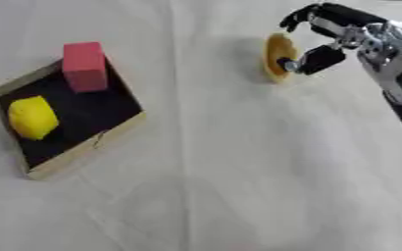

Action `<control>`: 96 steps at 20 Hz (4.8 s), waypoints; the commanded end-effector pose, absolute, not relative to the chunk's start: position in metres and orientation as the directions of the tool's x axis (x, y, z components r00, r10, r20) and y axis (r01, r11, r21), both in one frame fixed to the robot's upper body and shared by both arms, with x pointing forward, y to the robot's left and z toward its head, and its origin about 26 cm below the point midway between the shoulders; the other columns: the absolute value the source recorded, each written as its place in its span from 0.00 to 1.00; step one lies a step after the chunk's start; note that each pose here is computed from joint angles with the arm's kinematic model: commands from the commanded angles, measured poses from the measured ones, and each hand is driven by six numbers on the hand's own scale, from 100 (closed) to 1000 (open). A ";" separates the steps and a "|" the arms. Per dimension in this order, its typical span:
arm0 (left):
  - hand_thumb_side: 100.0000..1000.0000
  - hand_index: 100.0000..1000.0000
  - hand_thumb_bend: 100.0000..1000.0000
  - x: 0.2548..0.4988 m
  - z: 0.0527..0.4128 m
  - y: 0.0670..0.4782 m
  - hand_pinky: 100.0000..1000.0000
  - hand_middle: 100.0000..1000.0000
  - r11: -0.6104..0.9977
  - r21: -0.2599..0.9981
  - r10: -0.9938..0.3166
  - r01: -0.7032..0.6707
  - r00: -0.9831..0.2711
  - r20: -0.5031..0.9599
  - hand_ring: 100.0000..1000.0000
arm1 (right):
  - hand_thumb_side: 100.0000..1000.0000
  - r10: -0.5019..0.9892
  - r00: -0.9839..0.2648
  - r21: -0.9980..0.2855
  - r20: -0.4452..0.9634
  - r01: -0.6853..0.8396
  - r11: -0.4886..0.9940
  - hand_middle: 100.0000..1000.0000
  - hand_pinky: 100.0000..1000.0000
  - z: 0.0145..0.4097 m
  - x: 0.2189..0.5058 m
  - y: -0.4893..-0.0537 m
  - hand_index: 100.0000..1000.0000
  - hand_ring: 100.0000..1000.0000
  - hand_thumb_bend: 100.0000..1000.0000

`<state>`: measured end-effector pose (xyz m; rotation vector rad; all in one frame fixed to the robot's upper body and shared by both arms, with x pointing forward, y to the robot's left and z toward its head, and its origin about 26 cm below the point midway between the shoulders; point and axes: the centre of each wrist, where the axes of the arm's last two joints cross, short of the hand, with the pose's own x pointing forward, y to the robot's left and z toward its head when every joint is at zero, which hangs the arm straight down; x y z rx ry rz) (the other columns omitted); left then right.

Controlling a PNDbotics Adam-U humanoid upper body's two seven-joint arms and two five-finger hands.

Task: Pick up objects on the table and place them in the box.

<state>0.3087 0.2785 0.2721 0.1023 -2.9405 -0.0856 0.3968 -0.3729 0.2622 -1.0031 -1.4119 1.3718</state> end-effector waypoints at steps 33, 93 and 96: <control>0.33 0.74 0.00 0.306 0.282 0.275 0.67 0.58 0.997 0.068 -0.048 -0.037 -0.985 0.167 0.64 | 0.40 0.973 -0.231 -0.975 -0.010 0.218 0.041 0.26 0.80 0.266 0.395 -0.366 0.43 0.57 0.00; 0.33 0.74 0.00 0.306 0.281 0.273 0.67 0.58 0.997 0.074 -0.048 -0.035 -0.982 0.180 0.64 | 0.72 0.966 -0.193 -0.977 -0.172 -0.089 -0.192 0.85 0.89 0.271 0.382 -0.370 0.92 0.96 0.38; 0.34 0.74 0.00 0.306 0.281 0.273 0.67 0.58 0.997 0.073 -0.046 -0.033 -0.983 0.180 0.64 | 0.73 0.964 -0.190 -0.972 -0.188 -0.105 -0.210 0.86 0.89 0.267 0.383 -0.372 0.92 0.96 0.38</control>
